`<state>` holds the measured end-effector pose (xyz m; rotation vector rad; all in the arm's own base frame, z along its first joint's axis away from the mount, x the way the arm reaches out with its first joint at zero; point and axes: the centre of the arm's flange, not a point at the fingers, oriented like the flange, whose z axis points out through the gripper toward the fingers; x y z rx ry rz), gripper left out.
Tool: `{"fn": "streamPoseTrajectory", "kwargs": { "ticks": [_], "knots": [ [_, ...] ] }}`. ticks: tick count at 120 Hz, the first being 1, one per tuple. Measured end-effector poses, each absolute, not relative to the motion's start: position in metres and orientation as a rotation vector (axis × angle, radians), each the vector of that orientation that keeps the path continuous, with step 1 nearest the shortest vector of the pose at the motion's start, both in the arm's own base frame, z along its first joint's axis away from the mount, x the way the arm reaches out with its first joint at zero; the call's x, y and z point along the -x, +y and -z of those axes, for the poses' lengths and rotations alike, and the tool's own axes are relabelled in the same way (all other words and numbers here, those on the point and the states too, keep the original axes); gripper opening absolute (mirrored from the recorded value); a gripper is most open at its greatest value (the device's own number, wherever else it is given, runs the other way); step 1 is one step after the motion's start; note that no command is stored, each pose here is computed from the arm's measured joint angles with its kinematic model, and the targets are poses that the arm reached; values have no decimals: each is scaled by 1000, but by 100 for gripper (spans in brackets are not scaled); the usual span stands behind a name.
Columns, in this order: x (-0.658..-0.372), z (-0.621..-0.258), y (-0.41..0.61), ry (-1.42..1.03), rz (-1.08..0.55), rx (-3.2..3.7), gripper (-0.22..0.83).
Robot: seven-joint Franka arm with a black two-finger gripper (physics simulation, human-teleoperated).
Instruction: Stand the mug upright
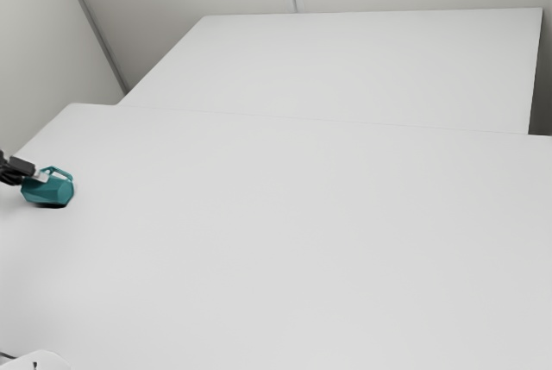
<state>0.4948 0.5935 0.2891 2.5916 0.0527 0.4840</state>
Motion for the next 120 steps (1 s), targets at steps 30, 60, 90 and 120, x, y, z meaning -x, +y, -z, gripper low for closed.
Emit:
{"fn": "streamPoseTrajectory", "kwargs": {
  "ticks": [30,60,90,120],
  "knots": [
    [-491,-283,597,75,-536,-2536,61],
    [-491,-278,593,89,-574,-2460,62],
    [-492,-278,586,99,-575,-2385,62],
    [-488,-275,582,124,-532,-2346,62]
  ]
}}
